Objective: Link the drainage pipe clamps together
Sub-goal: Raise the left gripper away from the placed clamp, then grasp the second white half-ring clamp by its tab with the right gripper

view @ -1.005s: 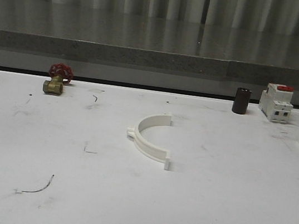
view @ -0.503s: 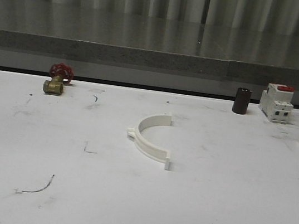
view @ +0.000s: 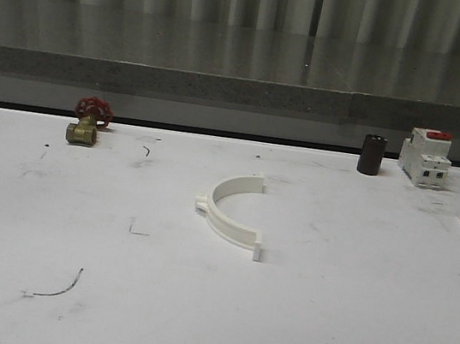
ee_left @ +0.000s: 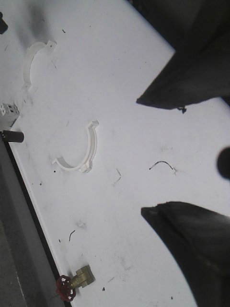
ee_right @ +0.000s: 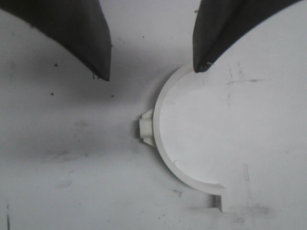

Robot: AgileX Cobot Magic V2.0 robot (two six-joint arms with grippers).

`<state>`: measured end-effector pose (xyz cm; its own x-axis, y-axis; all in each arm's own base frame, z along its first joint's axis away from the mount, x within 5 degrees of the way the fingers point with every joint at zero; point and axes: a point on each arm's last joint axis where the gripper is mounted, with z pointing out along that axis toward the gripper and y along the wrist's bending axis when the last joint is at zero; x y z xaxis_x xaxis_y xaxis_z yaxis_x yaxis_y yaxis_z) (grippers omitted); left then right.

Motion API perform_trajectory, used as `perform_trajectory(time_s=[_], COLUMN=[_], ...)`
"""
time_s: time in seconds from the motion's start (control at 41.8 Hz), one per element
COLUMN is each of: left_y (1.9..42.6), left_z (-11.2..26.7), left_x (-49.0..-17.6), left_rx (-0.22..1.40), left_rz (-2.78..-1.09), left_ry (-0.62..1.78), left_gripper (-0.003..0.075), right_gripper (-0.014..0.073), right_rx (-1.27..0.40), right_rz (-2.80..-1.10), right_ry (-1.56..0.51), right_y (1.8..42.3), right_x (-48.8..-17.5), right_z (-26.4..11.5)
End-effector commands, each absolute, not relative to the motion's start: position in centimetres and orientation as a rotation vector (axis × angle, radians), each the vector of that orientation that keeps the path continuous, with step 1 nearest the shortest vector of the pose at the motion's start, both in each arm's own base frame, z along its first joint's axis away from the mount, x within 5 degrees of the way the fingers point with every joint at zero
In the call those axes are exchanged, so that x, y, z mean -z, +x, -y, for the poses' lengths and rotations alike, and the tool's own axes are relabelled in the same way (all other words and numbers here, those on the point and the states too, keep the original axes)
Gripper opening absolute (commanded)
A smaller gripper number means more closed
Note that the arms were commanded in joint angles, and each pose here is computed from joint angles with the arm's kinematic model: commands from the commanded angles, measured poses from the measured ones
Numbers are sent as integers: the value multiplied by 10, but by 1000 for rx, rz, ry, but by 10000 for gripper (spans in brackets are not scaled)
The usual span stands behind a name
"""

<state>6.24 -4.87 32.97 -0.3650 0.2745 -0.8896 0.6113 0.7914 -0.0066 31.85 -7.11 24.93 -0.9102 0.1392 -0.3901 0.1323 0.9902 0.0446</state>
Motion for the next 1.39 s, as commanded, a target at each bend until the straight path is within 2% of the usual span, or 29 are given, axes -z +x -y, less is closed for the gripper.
perform_trajectory(time_s=[0.0, 0.311, 0.574, 0.646, 0.694, 0.79, 0.862, 1.053, 1.364], left_y=[64, 64, 64, 64, 64, 64, 64, 64, 64], left_z=[50, 50, 50, 50, 50, 50, 50, 50, 50], left_x=[-344, -344, -344, -344, -344, -344, -344, -344, -344], left_rx=[439, 439, 439, 439, 439, 440, 440, 440, 440], left_rz=[-1876, -1876, -1876, -1876, -1876, -1875, -1875, -1875, -1875], left_ry=[628, 628, 628, 628, 628, 630, 630, 630, 630], left_gripper=[419, 419, 419, 419, 419, 419, 419, 419, 419], right_gripper=[420, 420, 417, 394, 343, 237, 196, 195, 195], right_rx=[4, 22, 6, 3, -1, -3, -4, 8, -64], right_rz=[-2648, -2681, -2727, -2740, -2752, -2759, -2764, -2783, -2804], right_ry=[179, 155, 130, 130, 130, 130, 129, 86, -73], right_y=[337, 368, 374, 375, 374, 374, 373, 370, 343], right_x=[-258, -214, -194, -191, -189, -189, -189, -195, -248], right_z=[77, 81, 74, 74, 74, 74, 74, 68, 20])
